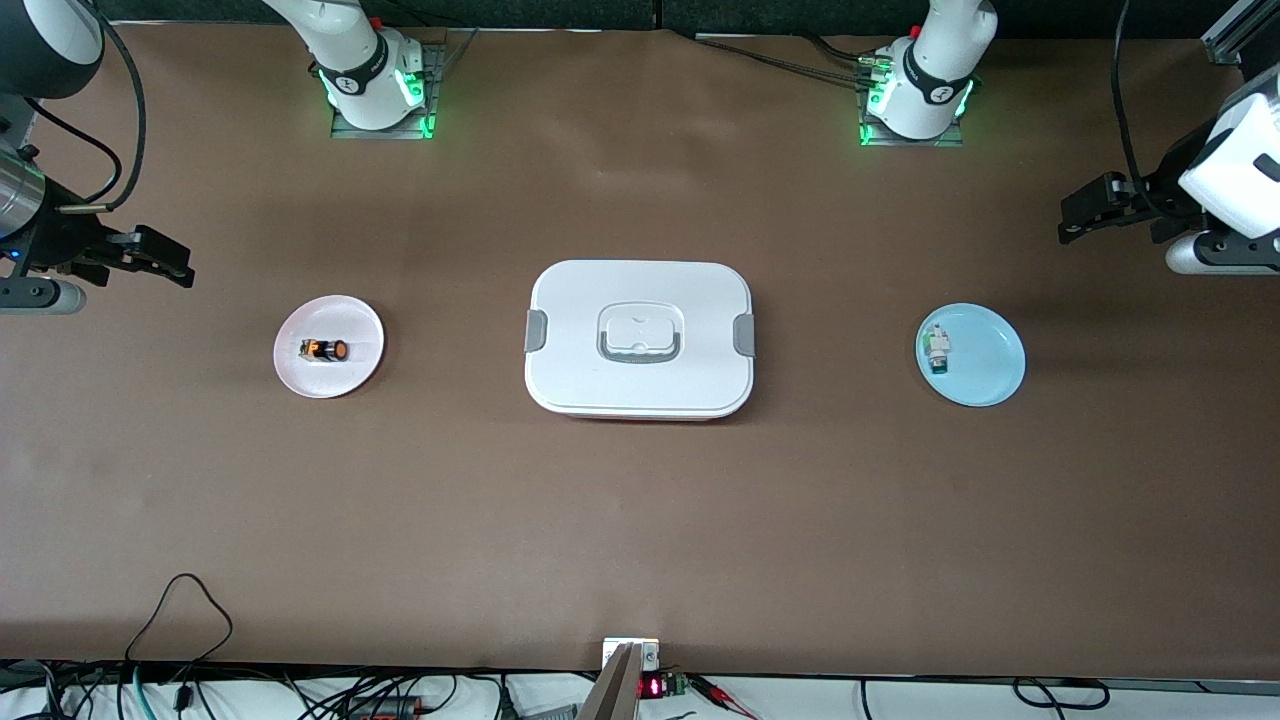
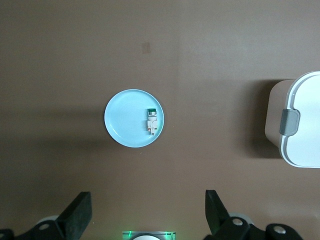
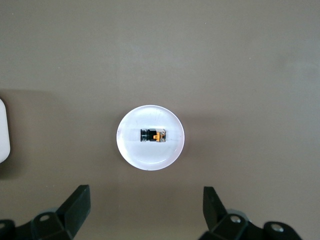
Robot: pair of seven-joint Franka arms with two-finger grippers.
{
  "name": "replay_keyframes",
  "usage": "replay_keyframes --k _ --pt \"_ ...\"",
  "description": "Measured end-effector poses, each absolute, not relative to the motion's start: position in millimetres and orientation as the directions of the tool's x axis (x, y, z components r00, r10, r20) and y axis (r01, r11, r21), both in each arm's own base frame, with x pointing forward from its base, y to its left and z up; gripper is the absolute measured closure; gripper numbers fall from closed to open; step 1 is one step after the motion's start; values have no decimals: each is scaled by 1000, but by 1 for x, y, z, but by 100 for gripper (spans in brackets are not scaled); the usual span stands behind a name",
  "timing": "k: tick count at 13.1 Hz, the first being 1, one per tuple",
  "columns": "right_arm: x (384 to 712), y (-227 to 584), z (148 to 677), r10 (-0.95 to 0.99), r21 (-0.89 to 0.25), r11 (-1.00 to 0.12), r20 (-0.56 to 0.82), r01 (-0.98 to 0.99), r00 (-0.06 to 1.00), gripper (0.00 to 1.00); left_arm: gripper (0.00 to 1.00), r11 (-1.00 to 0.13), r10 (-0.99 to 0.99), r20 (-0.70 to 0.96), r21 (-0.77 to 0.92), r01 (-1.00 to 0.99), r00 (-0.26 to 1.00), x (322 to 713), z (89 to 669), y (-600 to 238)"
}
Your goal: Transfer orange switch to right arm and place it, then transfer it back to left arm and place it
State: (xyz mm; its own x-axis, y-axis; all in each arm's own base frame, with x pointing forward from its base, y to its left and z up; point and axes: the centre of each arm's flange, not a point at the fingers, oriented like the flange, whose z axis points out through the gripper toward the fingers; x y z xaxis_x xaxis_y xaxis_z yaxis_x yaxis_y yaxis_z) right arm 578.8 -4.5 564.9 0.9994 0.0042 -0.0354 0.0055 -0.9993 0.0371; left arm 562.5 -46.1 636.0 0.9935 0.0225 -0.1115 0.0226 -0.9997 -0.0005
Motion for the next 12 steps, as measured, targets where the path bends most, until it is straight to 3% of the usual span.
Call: replay_keyframes --k 12 --pt "580 -21 558 -23 38 -999 -48 -21 999 0 0 -1000 23 -111 0 23 993 563 636 -46"
